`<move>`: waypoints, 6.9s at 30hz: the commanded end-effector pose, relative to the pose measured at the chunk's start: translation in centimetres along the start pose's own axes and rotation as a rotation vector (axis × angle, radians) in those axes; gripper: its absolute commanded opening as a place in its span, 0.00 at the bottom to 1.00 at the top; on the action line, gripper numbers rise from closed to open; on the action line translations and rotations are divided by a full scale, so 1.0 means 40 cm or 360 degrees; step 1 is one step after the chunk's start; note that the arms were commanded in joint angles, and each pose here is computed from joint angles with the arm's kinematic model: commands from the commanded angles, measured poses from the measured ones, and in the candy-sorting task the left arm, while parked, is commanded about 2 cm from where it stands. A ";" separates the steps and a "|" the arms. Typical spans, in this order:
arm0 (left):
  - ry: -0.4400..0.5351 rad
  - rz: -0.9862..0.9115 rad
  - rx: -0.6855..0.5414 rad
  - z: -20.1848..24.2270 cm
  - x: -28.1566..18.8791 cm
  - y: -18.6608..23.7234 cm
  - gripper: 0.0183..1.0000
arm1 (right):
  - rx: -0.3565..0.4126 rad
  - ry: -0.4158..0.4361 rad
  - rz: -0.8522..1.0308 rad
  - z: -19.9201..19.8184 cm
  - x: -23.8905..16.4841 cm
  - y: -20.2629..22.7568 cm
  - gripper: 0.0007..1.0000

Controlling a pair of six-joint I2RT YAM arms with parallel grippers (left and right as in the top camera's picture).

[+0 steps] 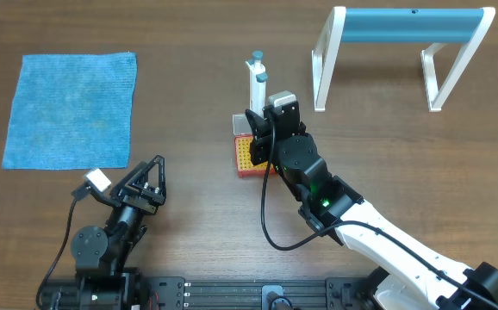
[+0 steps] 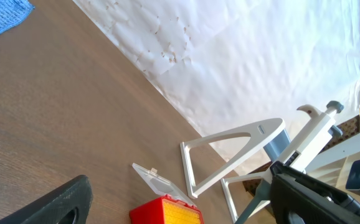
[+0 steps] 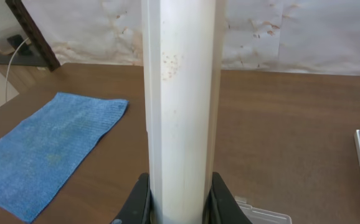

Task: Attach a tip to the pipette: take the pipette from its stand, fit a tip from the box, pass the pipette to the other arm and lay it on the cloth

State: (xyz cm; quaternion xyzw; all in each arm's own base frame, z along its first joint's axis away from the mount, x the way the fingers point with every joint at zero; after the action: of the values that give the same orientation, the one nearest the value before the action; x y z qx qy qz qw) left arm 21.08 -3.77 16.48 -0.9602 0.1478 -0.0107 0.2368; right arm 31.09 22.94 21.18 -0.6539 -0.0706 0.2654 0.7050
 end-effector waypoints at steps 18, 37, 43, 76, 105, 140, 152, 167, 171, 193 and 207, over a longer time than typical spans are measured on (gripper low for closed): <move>-0.0057 -0.0082 -0.0465 0.019 0.000 -0.015 0.92 | 0.0547 -0.0343 -0.0021 -0.072 -0.246 -0.151 0.07; 0.0890 0.1819 0.0118 -0.455 0.294 0.174 0.88 | 0.0526 -0.1051 0.0164 0.073 -0.304 -0.143 0.07; 0.0940 0.1875 0.0096 -0.466 0.278 0.174 0.88 | 0.0540 -0.0956 0.0211 0.046 -0.261 -0.117 0.07; -0.0775 0.1424 0.0134 -0.025 0.226 -0.045 0.01 | 0.0719 -0.0179 0.0517 -0.249 -0.270 0.043 0.86; -0.1743 0.1713 0.0873 0.593 0.462 -0.559 0.01 | 0.1329 0.0450 0.0843 -0.359 -0.364 0.190 0.86; -0.1088 0.0421 0.0288 -0.115 -0.180 -0.114 0.83 | -0.0120 0.1138 0.0049 -0.340 -0.749 0.002 0.86; -0.0692 0.0493 0.0526 -0.101 -0.190 -0.010 0.83 | -0.0120 0.1138 0.0048 -0.340 -0.749 0.002 0.86; -0.0350 -0.0170 0.1709 0.053 -0.012 -0.072 0.83 | -0.0120 0.1138 0.0048 -0.340 -0.749 0.002 0.86; -0.0350 -0.0170 0.1708 0.053 -0.012 -0.072 0.84 | -0.0120 0.1138 0.0049 -0.340 -0.749 0.002 0.86; -0.0350 -0.0169 0.1708 0.053 -0.012 -0.072 0.84 | -0.0253 0.0736 -0.0213 -0.421 -0.423 0.212 0.86; -0.0350 -0.0170 0.1708 0.053 -0.012 -0.072 0.84 | -0.0254 0.0736 -0.0213 -0.421 -0.423 0.212 0.86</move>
State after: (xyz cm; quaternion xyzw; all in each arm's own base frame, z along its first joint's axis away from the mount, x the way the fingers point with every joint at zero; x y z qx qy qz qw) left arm 21.62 -0.32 16.11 -0.7129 0.0486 0.0000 0.6996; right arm 21.89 -0.17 14.96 -0.7425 0.0376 0.0490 0.6670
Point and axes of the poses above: each gripper's point midway between its finger pads, its own x axis out along the fingers, its own z axis along the line the jaws close on, y = z × x, the point moved 3 cm from there along -x, back along the fingers, and after that the axes turned 6 degrees about -x, right-handed, at the moved point
